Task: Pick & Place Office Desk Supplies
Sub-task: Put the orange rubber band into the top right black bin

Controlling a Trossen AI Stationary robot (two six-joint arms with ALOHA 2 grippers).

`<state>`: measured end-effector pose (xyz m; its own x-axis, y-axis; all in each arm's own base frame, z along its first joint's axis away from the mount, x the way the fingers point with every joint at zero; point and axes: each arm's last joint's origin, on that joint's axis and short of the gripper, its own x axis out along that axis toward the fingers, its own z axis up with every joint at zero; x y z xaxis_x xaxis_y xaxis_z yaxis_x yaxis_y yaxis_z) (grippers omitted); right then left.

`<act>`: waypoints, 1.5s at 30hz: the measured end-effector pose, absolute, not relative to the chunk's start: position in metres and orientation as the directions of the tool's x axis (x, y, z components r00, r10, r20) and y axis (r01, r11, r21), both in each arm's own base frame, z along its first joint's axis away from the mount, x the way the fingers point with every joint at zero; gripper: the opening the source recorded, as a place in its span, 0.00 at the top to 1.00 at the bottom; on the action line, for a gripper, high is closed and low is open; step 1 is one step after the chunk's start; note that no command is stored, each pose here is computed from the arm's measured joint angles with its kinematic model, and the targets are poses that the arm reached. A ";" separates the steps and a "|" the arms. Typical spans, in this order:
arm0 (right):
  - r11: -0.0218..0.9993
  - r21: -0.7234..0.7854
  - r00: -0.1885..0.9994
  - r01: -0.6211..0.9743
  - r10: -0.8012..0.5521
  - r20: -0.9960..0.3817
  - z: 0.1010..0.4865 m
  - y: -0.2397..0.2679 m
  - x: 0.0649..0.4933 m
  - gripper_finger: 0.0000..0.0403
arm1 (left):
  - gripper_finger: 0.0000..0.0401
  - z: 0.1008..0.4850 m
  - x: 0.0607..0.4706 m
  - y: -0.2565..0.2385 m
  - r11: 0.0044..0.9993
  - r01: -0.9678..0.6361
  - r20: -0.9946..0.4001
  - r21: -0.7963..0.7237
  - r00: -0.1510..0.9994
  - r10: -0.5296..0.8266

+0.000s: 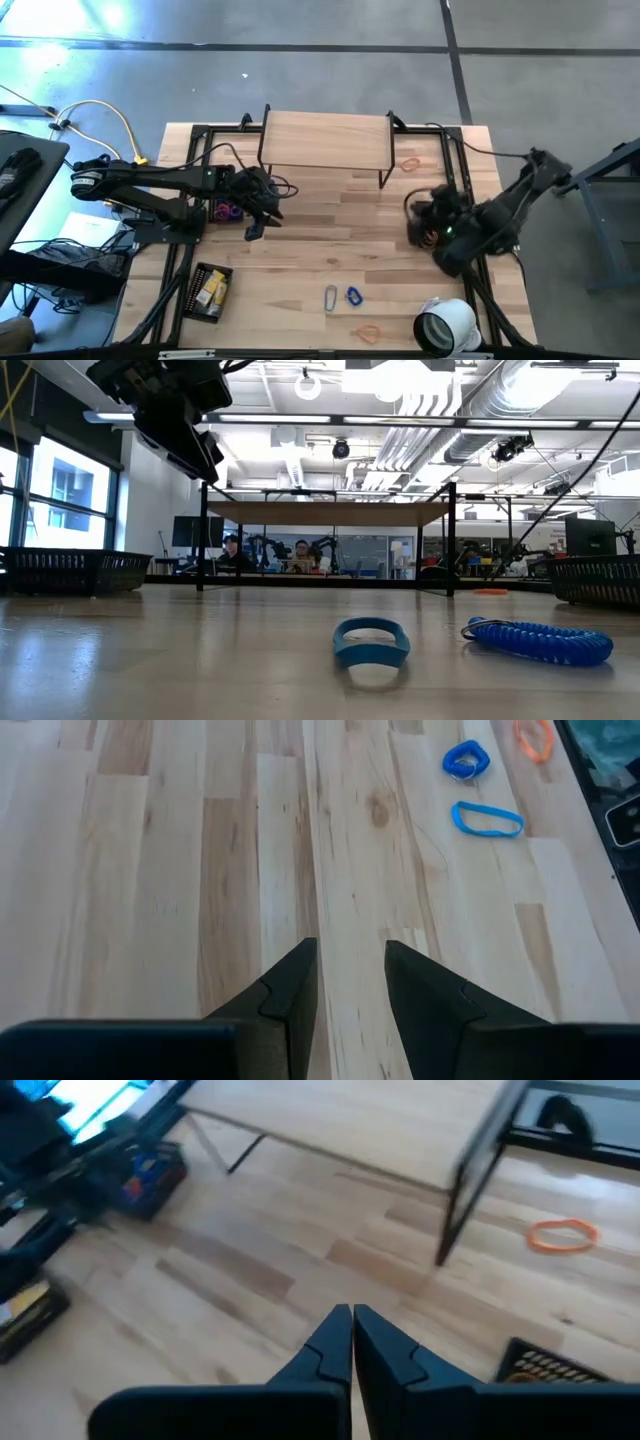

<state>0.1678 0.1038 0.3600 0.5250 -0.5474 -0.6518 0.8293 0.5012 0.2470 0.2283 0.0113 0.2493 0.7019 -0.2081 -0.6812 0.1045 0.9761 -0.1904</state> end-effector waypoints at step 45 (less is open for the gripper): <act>0.230 0.471 0.515 0.852 -0.538 -0.668 0.276 0.027 0.068 0.99 | 0.71 0.244 0.223 0.011 0.971 0.058 -0.732 -0.231 0.647 -0.213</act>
